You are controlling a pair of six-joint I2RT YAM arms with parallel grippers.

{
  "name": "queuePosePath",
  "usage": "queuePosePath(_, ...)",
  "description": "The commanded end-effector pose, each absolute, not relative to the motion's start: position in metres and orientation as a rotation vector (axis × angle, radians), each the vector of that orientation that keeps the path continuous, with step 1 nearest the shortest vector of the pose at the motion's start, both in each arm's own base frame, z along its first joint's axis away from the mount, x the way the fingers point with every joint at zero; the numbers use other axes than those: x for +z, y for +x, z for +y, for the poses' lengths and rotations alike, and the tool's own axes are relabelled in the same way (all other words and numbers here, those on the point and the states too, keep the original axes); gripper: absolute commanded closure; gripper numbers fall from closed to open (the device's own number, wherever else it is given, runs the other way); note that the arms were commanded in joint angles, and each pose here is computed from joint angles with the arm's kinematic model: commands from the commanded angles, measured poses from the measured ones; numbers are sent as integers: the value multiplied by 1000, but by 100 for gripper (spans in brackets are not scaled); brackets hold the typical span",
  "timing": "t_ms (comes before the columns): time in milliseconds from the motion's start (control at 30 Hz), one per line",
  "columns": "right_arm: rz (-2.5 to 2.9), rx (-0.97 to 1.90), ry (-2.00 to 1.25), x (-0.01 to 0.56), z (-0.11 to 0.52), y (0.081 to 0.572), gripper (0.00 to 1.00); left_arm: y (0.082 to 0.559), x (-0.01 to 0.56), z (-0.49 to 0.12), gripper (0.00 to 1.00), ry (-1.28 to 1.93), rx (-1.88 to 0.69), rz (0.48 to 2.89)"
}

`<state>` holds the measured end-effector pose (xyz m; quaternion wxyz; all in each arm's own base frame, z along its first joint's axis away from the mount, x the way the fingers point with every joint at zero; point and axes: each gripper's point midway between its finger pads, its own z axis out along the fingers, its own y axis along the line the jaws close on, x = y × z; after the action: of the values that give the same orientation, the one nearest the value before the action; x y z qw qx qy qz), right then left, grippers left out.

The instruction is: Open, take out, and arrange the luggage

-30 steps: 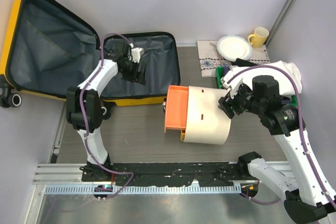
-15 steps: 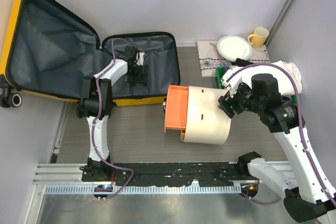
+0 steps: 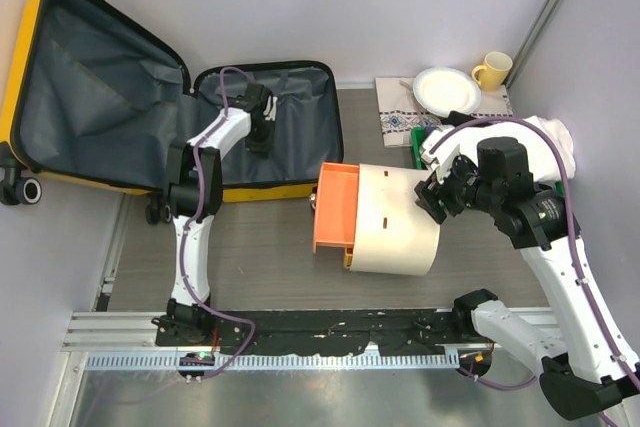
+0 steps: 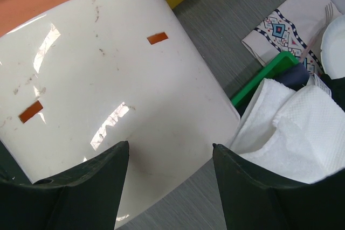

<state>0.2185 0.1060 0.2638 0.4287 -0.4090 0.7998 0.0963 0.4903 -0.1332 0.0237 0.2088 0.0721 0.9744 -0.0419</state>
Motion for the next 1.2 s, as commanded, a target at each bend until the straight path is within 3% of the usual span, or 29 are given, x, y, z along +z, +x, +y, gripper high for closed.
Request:
queuePosePath(0, 2382, 141, -1134, 192, 66, 180, 30, 463, 1, -148, 100, 222, -232, 2821)
queuePosePath(267, 2380, 132, -1140, 193, 66, 181, 30, 486, 116, -154, 100, 358, -331, 2522)
queuePosePath(333, 2378, 128, -1141, 195, 65, 181, 30, 479, 124, -133, 80, 441, -261, 2562)
queuePosePath(367, 2378, 124, -1140, 195, 65, 182, 30, 476, 124, -123, 56, 446, -239, 2586)
queuePosePath(400, 2375, 123, -1139, 196, 65, 182, 30, 473, 124, -111, 49, 436, -201, 2613)
queuePosePath(633, 2374, 124, -1141, 196, 66, 183, 30, 448, 100, -42, 26, 159, -236, 2754)
queuePosePath(667, 2377, 128, -1145, 195, 66, 183, 30, 447, 96, -38, 18, 172, -228, 2758)
queuePosePath(900, 2377, 118, -1149, 197, 66, 187, 30, 438, 58, 10, 22, 204, -40, 2812)
queuePosePath(1167, 2386, 108, -1154, 195, 65, 189, 30, 407, 4, 11, 22, 234, -7, 2969)
